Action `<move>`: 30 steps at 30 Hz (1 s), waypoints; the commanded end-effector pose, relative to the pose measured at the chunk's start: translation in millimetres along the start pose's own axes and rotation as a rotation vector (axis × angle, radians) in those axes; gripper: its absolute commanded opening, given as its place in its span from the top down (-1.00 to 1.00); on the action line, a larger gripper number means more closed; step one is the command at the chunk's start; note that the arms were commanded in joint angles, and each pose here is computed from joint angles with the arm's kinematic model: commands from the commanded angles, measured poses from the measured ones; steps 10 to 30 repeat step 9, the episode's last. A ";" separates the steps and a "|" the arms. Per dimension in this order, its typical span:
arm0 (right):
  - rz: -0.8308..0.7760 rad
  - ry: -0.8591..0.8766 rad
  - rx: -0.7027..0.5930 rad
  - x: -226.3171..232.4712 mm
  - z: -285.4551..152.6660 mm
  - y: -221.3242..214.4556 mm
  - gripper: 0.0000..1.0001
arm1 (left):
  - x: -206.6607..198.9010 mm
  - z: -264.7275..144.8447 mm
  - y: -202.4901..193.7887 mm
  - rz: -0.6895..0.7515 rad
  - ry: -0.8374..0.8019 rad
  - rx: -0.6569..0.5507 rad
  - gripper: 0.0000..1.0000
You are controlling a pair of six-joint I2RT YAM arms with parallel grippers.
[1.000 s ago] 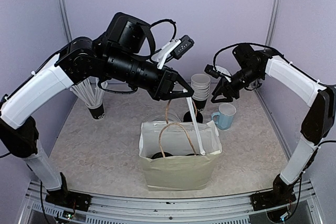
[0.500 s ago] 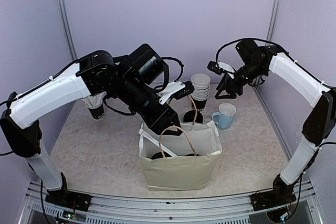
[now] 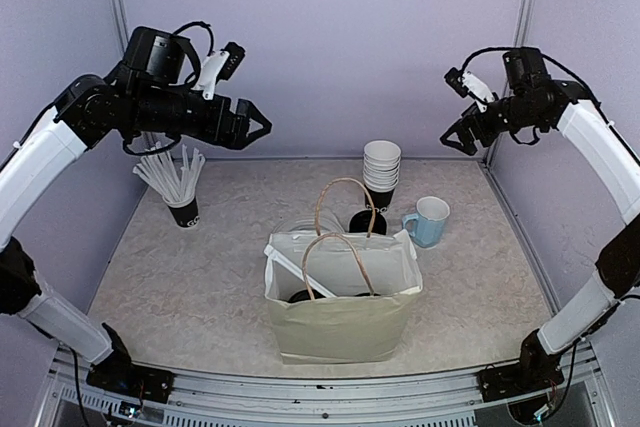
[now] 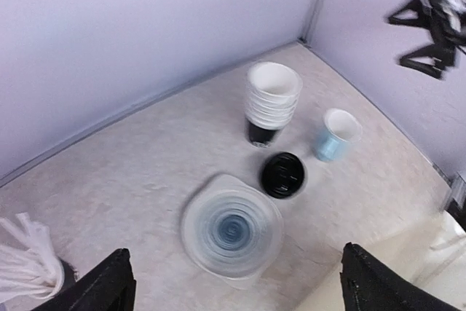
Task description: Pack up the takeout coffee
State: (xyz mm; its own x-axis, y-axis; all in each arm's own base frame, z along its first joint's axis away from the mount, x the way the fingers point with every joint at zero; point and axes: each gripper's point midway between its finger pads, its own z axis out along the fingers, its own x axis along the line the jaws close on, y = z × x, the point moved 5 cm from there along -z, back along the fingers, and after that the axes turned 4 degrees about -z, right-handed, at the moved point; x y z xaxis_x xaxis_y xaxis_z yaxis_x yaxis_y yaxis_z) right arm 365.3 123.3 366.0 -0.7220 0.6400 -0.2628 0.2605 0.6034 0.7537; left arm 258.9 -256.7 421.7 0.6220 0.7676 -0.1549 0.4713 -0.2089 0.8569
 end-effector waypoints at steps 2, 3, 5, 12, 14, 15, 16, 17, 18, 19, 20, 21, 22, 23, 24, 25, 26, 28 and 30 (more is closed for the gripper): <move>0.085 -0.184 -0.154 -15.4 -34.9 13.4 -0.99 | 88.8 -13.6 16.9 -0.196 0.338 -0.229 -0.98; 0.090 -0.205 -0.161 -15.5 -38.0 12.0 -0.99 | 99.0 -18.5 16.7 -0.212 0.373 -0.263 -0.98; 0.092 -0.232 -0.172 -13.7 -40.1 6.0 -0.99 | 113.7 -25.3 15.4 -0.229 0.444 -0.319 -0.98; 0.108 -0.232 -0.178 -7.9 -38.6 -3.2 -0.99 | 129.4 -26.1 4.7 -0.220 0.556 -0.332 -0.98; 0.108 -0.232 -0.178 -7.9 -38.6 -3.2 -0.99 | 129.4 -26.1 4.7 -0.220 0.556 -0.332 -0.98; 0.108 -0.232 -0.178 -7.9 -38.6 -3.2 -0.99 | 129.4 -26.1 4.7 -0.220 0.556 -0.332 -0.98; 0.108 -0.232 -0.178 -7.9 -38.6 -3.2 -0.99 | 129.4 -26.1 4.7 -0.220 0.556 -0.332 -0.98; 0.108 -0.232 -0.178 -7.9 -38.6 -3.2 -0.99 | 129.4 -26.1 4.7 -0.220 0.556 -0.332 -0.98; 0.108 -0.232 -0.178 -7.9 -38.6 -3.2 -0.99 | 129.4 -26.1 4.7 -0.220 0.556 -0.332 -0.98; 0.108 -0.232 -0.178 -7.9 -38.6 -3.2 -0.99 | 129.4 -26.1 4.7 -0.220 0.556 -0.332 -0.98; 0.108 -0.232 -0.178 -7.9 -38.6 -3.2 -0.99 | 129.4 -26.1 4.7 -0.220 0.556 -0.332 -0.98; 0.108 -0.232 -0.178 -7.9 -38.6 -3.2 -0.99 | 129.4 -26.1 4.7 -0.220 0.556 -0.332 -0.98; 0.108 -0.232 -0.178 -7.9 -38.6 -3.2 -0.99 | 129.4 -26.1 4.7 -0.220 0.556 -0.332 -0.98; 0.108 -0.232 -0.178 -7.9 -38.6 -3.2 -0.99 | 129.4 -26.1 4.7 -0.220 0.556 -0.332 -0.98; 0.108 -0.232 -0.178 -7.9 -38.6 -3.2 -0.99 | 129.4 -26.1 4.7 -0.220 0.556 -0.332 -0.98; 0.108 -0.232 -0.178 -7.9 -38.6 -3.2 -0.99 | 129.4 -26.1 4.7 -0.220 0.556 -0.332 -0.98; 0.108 -0.232 -0.178 -7.9 -38.6 -3.2 -0.99 | 129.4 -26.1 4.7 -0.220 0.556 -0.332 -0.98; 0.108 -0.232 -0.178 -7.9 -38.6 -3.2 -0.99 | 129.4 -26.1 4.7 -0.220 0.556 -0.332 -0.98; 0.108 -0.232 -0.178 -7.9 -38.6 -3.2 -0.99 | 129.4 -26.1 4.7 -0.220 0.556 -0.332 -0.98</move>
